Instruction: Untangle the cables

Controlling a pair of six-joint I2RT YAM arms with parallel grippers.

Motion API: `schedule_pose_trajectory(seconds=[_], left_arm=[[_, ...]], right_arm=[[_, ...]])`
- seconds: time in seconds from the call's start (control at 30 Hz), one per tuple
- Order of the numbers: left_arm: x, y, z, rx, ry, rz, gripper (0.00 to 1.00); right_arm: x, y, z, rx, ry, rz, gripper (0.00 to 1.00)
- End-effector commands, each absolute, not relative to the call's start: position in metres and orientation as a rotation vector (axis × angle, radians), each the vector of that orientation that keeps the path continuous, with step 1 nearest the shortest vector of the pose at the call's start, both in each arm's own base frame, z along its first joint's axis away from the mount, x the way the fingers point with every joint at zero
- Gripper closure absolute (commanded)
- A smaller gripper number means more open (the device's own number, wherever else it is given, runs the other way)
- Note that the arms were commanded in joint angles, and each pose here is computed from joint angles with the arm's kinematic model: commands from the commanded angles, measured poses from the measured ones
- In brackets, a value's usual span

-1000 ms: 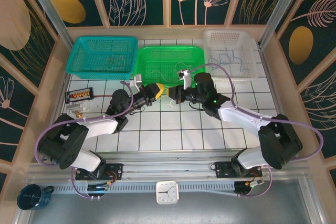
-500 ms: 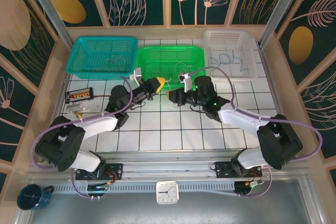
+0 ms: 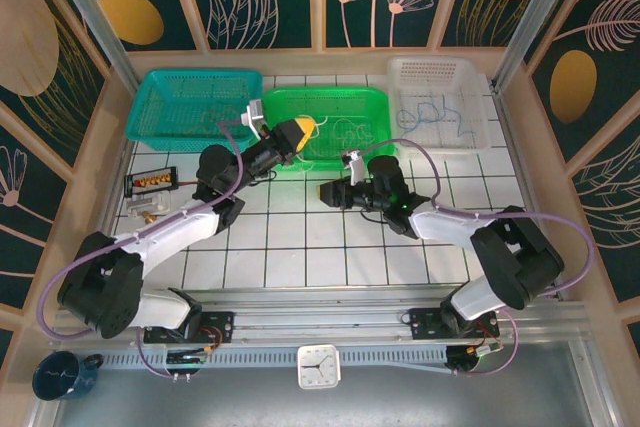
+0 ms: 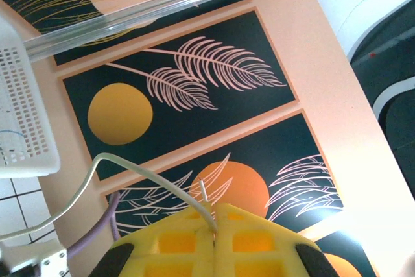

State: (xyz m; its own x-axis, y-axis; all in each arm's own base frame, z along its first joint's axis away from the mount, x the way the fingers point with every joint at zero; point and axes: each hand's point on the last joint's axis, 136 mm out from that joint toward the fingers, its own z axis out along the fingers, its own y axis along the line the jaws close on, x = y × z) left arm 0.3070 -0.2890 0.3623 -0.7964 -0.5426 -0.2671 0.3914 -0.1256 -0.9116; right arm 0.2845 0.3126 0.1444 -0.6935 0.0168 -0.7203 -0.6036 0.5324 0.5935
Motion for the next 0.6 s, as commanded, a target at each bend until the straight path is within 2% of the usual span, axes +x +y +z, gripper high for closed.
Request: schedule_pose_trajectory(seconds=[0.0, 0.2, 0.57], left_arm=[[0.299, -0.29, 0.387, -0.098, 1.487, -1.981, 1.0], [0.3, -0.291, 0.398, -0.084, 1.466, -1.991, 1.0], [0.296, -0.291, 0.423, -0.05, 1.414, -2.027, 1.0]], right_arm=[[0.289, 0.317, 0.153, -0.465, 2.031, 1.173, 0.58], [0.298, 0.313, 0.149, -0.435, 2.036, 1.112, 0.47], [0.318, 0.311, 0.139, -0.362, 2.029, 1.049, 0.44]])
